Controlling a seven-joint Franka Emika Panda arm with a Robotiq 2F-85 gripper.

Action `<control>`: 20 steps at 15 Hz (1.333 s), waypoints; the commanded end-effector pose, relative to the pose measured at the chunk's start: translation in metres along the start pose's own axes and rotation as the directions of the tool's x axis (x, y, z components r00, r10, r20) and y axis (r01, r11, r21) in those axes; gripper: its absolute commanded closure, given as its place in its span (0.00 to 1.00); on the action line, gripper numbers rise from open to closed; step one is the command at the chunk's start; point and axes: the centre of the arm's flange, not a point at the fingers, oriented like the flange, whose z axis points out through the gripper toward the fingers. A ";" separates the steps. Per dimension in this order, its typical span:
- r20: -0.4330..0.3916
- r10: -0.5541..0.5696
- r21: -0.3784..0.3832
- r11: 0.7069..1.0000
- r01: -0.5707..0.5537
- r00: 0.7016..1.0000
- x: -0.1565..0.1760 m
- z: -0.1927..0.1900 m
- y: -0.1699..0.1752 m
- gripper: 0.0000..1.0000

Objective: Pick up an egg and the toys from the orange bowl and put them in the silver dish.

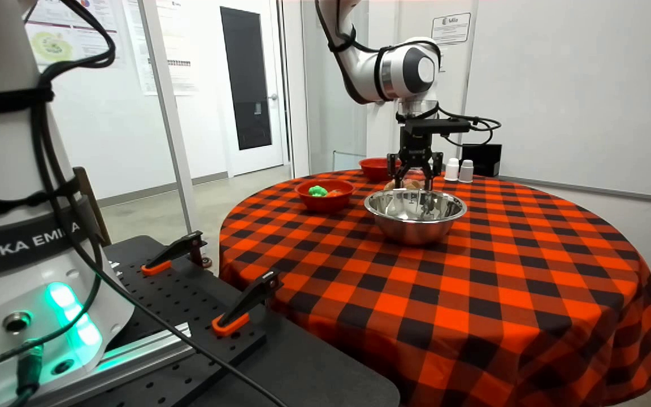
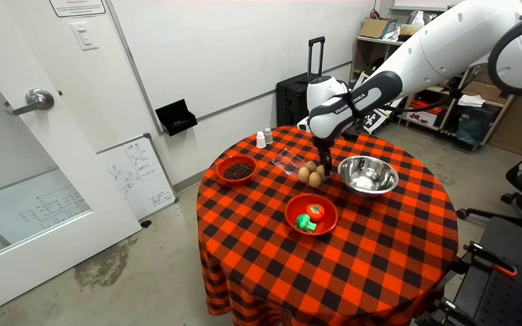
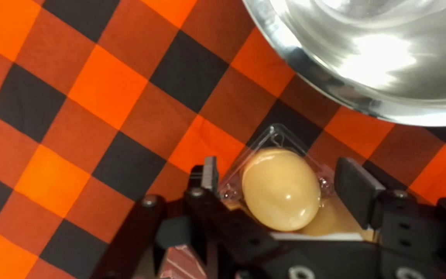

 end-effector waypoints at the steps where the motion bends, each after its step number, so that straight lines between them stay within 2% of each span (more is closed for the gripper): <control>1: -0.001 -0.045 0.028 0.999 0.045 0.999 0.002 0.002 0.004 0.17; 4: -0.003 -0.068 0.041 0.997 0.068 0.998 0.003 0.004 -0.001 0.01; 9: -0.010 -0.091 0.058 0.994 0.091 0.996 0.009 0.007 -0.006 0.00; 11: -0.011 -0.095 0.061 0.994 0.096 0.995 0.011 0.009 -0.007 0.16; 12: -0.012 -0.097 0.062 0.993 0.098 0.995 0.011 0.009 -0.007 0.33; 16: -0.016 -0.095 0.058 0.994 0.096 0.995 0.013 0.007 -0.006 0.66; 17: -0.016 -0.094 0.056 0.994 0.094 0.995 0.013 0.006 -0.006 0.72; 20: -0.024 -0.081 0.047 0.995 0.082 0.996 0.011 -0.003 -0.002 0.78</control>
